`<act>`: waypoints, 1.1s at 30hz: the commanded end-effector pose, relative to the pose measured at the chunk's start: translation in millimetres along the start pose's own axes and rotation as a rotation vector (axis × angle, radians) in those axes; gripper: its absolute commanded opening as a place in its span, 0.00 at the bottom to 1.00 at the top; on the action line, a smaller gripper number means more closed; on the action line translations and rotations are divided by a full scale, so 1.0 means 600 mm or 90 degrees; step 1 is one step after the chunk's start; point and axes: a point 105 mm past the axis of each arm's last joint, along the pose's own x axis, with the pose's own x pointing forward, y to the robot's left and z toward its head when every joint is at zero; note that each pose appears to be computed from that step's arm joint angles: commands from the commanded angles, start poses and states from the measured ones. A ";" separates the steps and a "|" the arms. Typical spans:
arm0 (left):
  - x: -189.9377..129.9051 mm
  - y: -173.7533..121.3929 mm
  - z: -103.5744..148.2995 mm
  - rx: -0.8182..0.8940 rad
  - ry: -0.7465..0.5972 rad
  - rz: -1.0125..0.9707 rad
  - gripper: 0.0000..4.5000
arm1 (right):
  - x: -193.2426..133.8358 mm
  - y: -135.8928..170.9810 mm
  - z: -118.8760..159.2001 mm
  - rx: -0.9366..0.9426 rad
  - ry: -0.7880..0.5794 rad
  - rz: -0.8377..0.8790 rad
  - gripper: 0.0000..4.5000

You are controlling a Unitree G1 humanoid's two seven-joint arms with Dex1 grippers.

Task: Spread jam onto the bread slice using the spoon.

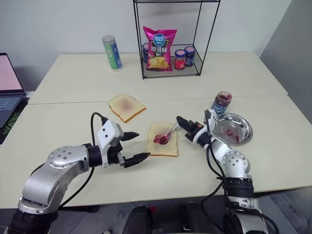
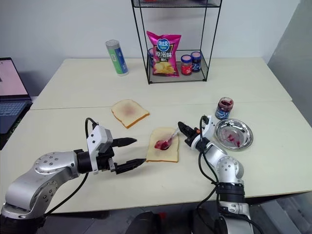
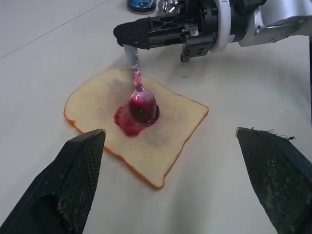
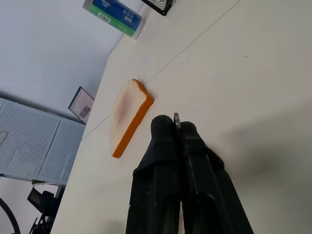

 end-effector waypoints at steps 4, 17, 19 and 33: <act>-0.001 0.002 0.012 0.024 -0.011 -0.001 1.00 | -0.015 0.024 0.028 -0.016 -0.020 0.022 0.00; -0.001 0.002 0.014 0.026 -0.014 0.002 1.00 | 0.012 0.077 0.039 0.080 -0.047 0.083 0.00; -0.002 0.002 0.015 0.026 -0.014 0.002 1.00 | 0.020 0.076 0.029 0.080 -0.037 0.081 0.00; -0.002 0.001 0.015 0.027 -0.013 0.002 1.00 | 0.019 0.033 -0.018 0.027 0.018 0.043 0.00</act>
